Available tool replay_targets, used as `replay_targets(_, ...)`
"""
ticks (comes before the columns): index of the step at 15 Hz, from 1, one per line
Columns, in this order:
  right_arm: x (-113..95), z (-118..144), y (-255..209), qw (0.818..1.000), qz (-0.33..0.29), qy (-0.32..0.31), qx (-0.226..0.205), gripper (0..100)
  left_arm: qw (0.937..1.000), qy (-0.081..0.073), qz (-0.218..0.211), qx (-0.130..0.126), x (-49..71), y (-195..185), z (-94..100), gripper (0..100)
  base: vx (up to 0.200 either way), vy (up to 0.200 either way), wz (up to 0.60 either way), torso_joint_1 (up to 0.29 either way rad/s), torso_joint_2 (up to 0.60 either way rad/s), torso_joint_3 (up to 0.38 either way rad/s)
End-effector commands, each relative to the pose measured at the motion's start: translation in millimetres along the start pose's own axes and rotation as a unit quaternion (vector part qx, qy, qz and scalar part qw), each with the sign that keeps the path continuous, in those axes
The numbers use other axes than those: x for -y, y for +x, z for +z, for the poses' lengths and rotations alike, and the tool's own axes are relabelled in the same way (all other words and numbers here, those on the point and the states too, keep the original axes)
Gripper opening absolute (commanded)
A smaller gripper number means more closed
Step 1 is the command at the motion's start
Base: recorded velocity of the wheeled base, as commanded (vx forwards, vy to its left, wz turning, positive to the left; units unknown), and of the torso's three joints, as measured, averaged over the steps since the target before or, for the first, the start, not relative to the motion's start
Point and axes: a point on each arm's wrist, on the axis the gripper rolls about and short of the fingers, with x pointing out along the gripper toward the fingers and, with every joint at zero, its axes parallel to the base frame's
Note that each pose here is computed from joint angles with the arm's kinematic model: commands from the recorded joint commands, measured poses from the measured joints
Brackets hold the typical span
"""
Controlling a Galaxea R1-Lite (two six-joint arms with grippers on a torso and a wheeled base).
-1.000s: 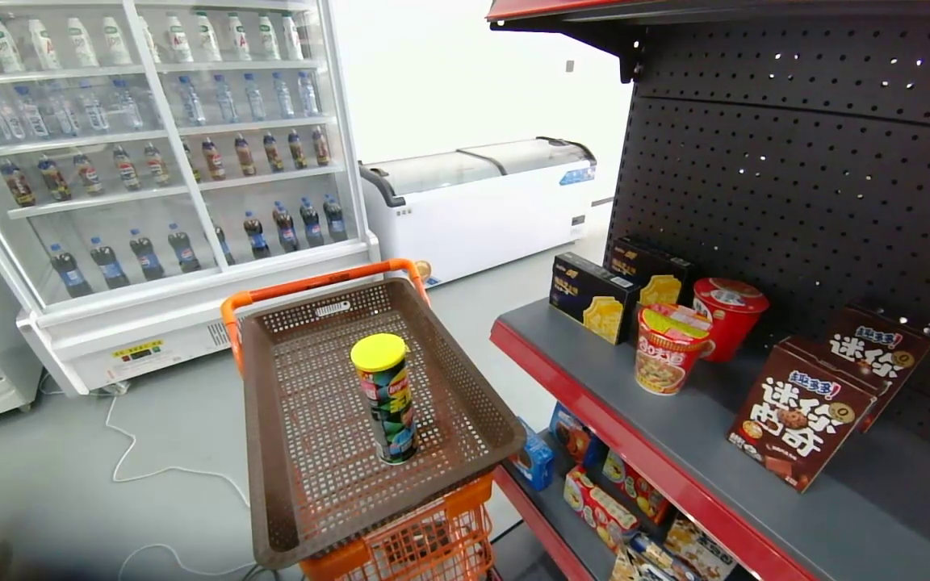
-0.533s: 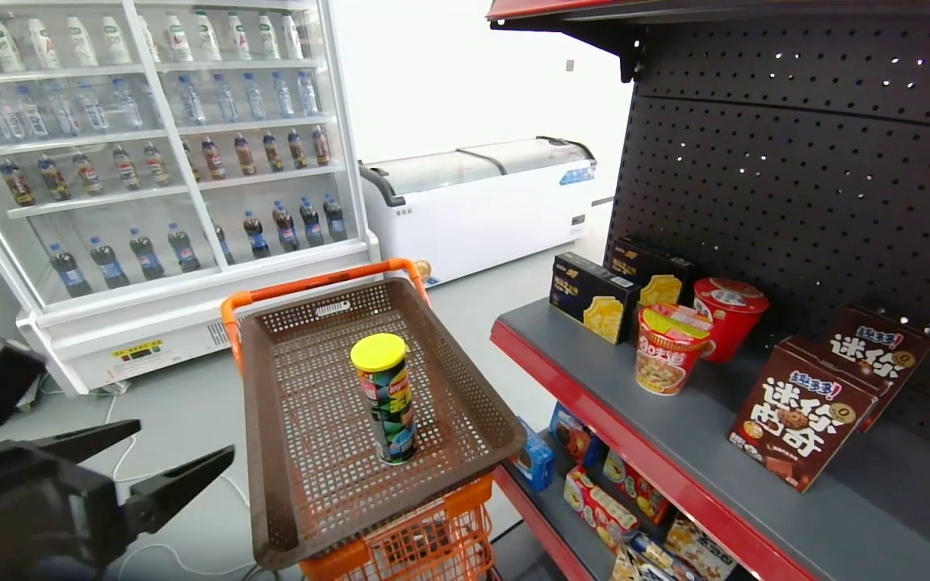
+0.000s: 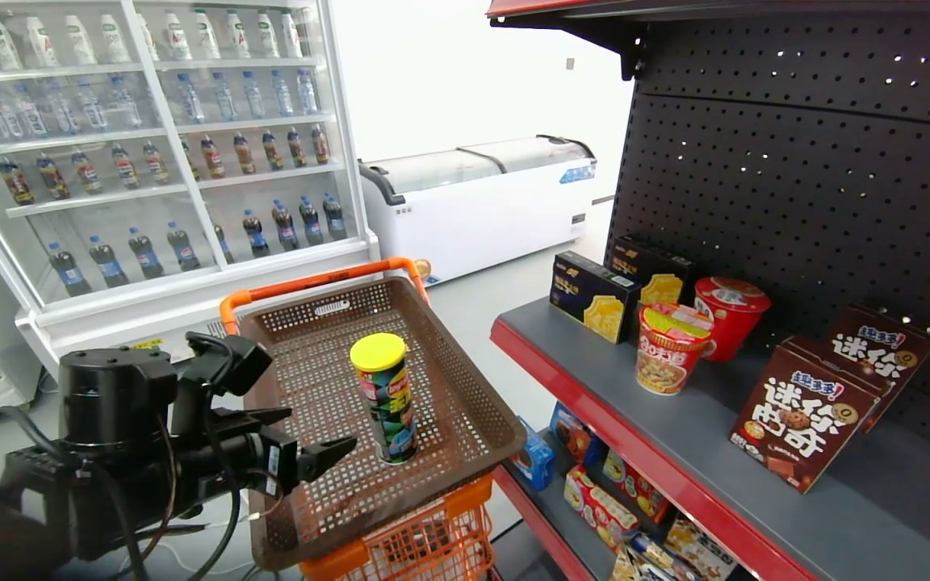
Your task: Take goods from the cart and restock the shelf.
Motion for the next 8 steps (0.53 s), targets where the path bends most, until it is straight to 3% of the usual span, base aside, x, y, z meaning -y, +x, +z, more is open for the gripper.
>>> replay_targets(1,0,0,0,1.0,0.001,0.0,0.0,100,0.9993,-0.006,-0.005,-0.035,-7.5,35,-9.3,100,0.0,0.0,0.0,0.0,0.0,0.0)
replay_targets(8,0,0,0,1.0,0.0,0.0,-0.001,100,0.9997,-0.002,-0.008,-0.022,-16.5,78,-2.2,100,0.0,0.0,0.0,0.0,0.0,0.0)
